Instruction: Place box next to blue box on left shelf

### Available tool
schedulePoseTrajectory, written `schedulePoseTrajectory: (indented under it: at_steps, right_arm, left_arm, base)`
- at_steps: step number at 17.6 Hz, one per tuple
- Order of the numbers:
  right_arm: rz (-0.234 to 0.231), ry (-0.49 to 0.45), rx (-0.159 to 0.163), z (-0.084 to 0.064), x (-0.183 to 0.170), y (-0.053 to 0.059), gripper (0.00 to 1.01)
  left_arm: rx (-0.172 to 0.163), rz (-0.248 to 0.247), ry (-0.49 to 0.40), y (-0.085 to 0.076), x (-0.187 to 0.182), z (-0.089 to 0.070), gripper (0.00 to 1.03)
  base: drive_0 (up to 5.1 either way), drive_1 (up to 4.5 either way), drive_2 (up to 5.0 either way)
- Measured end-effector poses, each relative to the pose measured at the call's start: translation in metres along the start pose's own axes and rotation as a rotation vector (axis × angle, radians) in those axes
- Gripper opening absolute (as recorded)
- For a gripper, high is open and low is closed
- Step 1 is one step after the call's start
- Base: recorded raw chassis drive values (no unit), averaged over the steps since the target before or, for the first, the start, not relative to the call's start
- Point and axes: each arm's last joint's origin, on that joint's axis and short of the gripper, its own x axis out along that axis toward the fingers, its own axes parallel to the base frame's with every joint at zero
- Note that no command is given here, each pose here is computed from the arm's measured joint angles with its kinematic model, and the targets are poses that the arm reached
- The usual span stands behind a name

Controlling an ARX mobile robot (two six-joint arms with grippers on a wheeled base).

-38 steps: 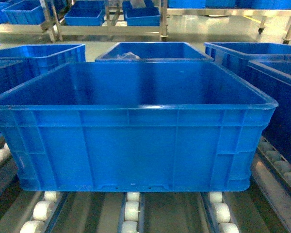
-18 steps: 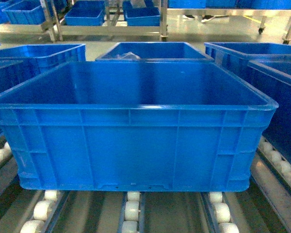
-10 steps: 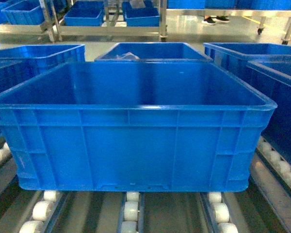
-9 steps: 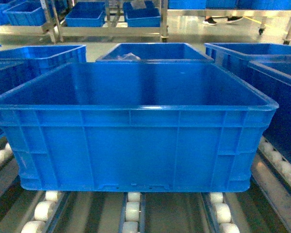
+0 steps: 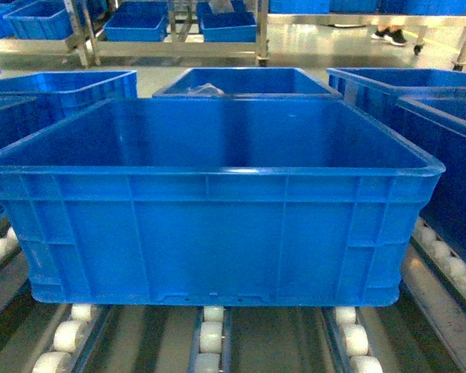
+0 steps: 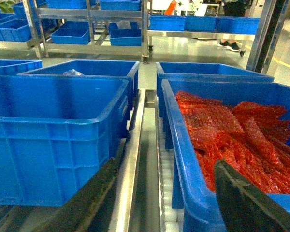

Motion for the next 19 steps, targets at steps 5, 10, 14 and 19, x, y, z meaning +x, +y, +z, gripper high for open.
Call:
schedulePoseTrajectory:
  at_steps: [5,10,14,19]
  right_arm:
    - [0.000,0.000,0.000,0.0000,0.0000,0.0000,0.97]
    - [0.000,0.000,0.000,0.0000,0.0000,0.0000,0.98]
    - [0.000,0.000,0.000,0.0000,0.0000,0.0000,0.98]
    - [0.000,0.000,0.000,0.0000,0.0000,0.0000,0.98]
  left_arm:
    - [0.001,0.000,0.000,0.0000,0.0000,0.0000,0.97]
    - [0.001,0.000,0.000,0.0000,0.0000,0.0000,0.98]
    - [0.001,0.000,0.000,0.0000,0.0000,0.0000,0.98]
    - [0.001,0.000,0.000,0.0000,0.0000,0.0000,0.98]
  base:
    - [0.0,0.00,0.0]
    - [0.0,0.00,0.0]
    - [0.0,0.00,0.0]
    - [0.0,0.00,0.0]
